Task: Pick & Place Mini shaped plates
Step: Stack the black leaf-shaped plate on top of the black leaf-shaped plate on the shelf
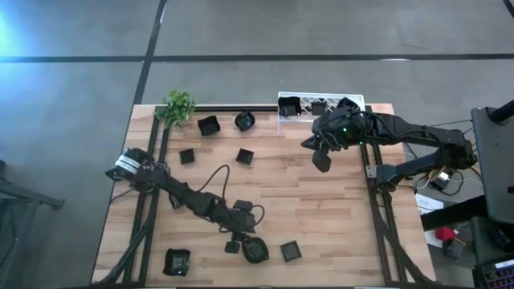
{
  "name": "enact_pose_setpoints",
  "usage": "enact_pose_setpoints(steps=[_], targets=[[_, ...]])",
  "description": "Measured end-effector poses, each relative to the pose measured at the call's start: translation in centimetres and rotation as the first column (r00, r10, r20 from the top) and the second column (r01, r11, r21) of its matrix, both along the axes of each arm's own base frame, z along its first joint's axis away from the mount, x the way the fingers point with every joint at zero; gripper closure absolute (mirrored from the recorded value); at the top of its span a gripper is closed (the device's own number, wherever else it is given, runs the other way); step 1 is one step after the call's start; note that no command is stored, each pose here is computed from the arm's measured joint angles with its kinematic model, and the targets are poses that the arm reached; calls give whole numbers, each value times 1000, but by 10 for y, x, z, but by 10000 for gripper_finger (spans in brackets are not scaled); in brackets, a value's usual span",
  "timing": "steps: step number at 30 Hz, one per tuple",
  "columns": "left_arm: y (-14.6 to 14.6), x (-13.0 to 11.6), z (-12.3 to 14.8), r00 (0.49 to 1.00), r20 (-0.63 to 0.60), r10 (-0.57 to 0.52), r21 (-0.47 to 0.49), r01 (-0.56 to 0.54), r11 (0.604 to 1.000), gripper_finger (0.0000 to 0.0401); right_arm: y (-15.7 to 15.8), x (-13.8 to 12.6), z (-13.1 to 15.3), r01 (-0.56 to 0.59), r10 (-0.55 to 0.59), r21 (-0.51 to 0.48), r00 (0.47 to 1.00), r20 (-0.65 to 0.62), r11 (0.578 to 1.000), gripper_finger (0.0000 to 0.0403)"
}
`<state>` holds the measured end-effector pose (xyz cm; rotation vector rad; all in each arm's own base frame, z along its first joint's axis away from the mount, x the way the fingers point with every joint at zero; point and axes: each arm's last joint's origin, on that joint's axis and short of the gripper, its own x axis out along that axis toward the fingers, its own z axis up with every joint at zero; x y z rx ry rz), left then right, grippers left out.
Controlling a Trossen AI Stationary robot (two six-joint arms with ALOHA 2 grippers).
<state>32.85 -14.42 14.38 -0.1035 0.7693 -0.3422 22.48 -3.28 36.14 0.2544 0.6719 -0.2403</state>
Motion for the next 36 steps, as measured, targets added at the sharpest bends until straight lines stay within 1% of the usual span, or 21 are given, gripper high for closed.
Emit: enact_pose_setpoints(steps=[4,11,20,36], targets=[[0,-1,-1,1000,-26,14,-37,-15,999,298,0,0,0,0,0,0,1000,-1,1000,392],[-1,-2,-2,999,-50,19,-69,-22,997,298,0,0,0,0,0,0,1000,-1,1000,392],[0,-2,-2,995,-85,56,-113,-65,991,298,0,0,0,0,0,0,1000,0,1000,392],[-1,-3,-3,992,-103,74,-131,-87,987,298,0,0,0,1,-1,0,1000,0,1000,392]])
